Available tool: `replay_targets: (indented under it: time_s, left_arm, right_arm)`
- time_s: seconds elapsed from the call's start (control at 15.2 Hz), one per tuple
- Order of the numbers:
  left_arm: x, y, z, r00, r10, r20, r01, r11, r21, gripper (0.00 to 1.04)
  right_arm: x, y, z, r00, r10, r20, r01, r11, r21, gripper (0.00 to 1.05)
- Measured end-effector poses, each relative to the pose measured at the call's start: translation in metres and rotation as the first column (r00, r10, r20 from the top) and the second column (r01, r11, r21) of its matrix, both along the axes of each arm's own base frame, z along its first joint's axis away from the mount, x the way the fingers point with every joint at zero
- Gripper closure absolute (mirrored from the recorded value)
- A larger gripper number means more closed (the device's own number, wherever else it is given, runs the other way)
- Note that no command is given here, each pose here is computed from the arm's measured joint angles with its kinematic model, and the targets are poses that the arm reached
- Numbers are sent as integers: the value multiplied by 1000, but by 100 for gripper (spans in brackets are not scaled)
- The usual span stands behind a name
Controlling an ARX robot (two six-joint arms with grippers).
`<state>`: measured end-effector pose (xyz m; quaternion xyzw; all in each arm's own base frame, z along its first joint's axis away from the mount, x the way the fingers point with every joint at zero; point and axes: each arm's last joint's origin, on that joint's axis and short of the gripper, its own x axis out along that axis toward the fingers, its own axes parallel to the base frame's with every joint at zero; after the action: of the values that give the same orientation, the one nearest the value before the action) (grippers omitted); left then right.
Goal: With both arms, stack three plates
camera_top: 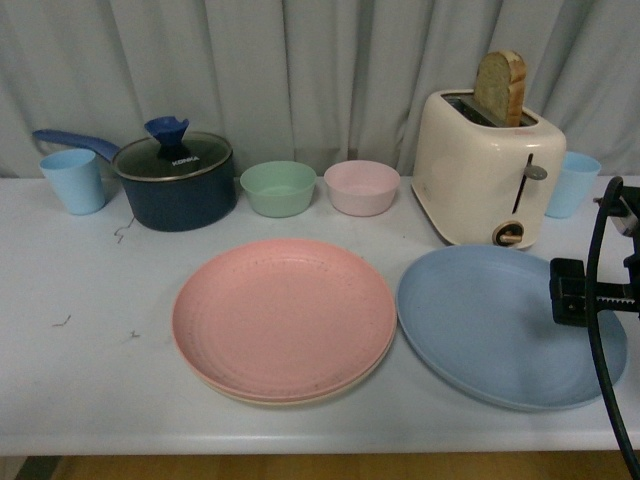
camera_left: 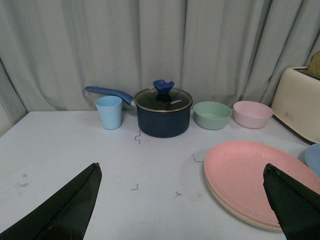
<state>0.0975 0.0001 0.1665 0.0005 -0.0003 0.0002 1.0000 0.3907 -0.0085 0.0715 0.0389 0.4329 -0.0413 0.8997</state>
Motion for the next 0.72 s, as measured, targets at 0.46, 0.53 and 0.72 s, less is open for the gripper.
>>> replay_targets:
  time_s: [0.46, 0.53, 0.72]
  left_arm:
    - [0, 0, 0, 1000, 0, 0, 0, 1000, 0, 7]
    - [0, 0, 0, 1000, 0, 0, 0, 1000, 0, 7]
    - [0, 0, 0, 1000, 0, 0, 0, 1000, 0, 7]
  right_arm:
    - [3, -1, -18, 999, -40, -18, 40, 999, -11, 62]
    - [3, -1, -17, 999, -39, -11, 39, 999, -10, 74]
    - [-10, -3, -5, 998, -40, 41, 39, 999, 37, 100]
